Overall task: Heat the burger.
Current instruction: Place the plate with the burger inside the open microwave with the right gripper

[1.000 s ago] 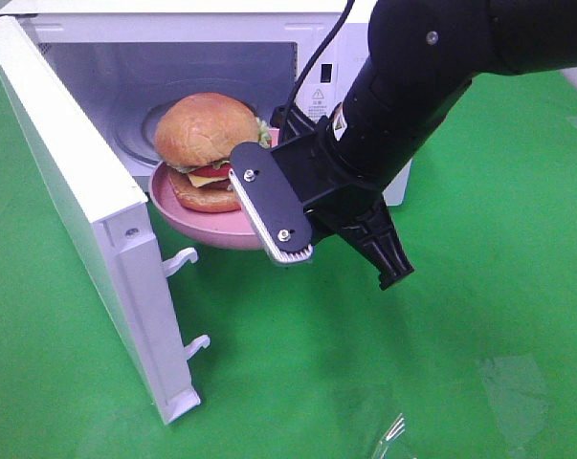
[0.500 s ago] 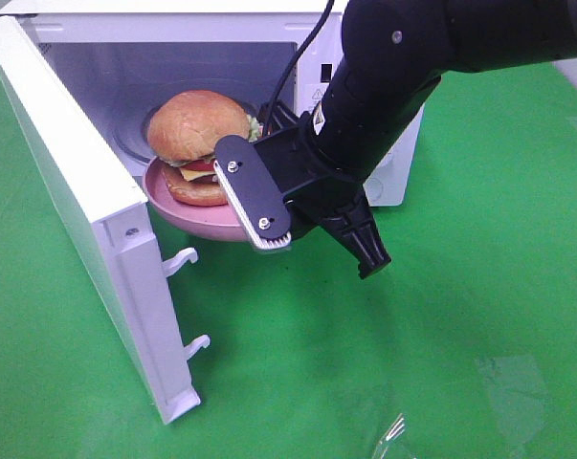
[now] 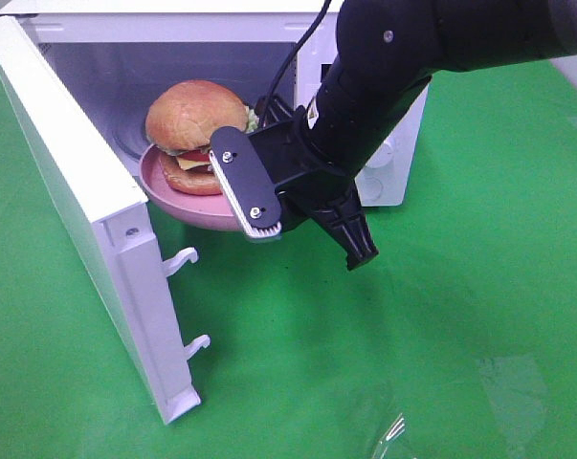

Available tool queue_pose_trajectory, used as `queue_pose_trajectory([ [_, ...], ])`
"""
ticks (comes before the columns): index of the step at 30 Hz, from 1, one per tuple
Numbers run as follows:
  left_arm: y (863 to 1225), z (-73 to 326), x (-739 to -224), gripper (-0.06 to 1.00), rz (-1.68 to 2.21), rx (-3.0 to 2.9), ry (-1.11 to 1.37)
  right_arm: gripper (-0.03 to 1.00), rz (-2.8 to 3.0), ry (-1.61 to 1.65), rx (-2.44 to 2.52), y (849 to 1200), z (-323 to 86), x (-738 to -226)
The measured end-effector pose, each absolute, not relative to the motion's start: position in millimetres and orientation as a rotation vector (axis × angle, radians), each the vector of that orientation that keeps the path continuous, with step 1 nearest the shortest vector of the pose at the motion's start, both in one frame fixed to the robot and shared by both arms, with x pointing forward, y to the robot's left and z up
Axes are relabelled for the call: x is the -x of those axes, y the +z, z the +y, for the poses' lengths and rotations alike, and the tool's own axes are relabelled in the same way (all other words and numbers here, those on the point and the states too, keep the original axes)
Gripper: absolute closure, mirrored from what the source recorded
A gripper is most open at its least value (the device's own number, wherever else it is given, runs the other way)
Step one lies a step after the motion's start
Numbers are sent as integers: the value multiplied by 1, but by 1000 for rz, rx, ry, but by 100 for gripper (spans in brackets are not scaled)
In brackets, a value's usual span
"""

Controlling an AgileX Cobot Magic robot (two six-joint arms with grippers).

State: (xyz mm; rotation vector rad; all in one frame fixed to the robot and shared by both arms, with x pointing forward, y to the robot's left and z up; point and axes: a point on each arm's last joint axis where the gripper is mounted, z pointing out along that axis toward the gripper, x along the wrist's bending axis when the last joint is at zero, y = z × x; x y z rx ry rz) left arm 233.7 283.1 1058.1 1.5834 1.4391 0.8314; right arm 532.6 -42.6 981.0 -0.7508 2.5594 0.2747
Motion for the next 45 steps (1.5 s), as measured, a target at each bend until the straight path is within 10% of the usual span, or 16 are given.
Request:
queue_pose_trajectory([
  [45, 1058, 283, -234, 15, 1439, -1583, 831, 93, 2607, 276, 523, 973, 14, -602],
])
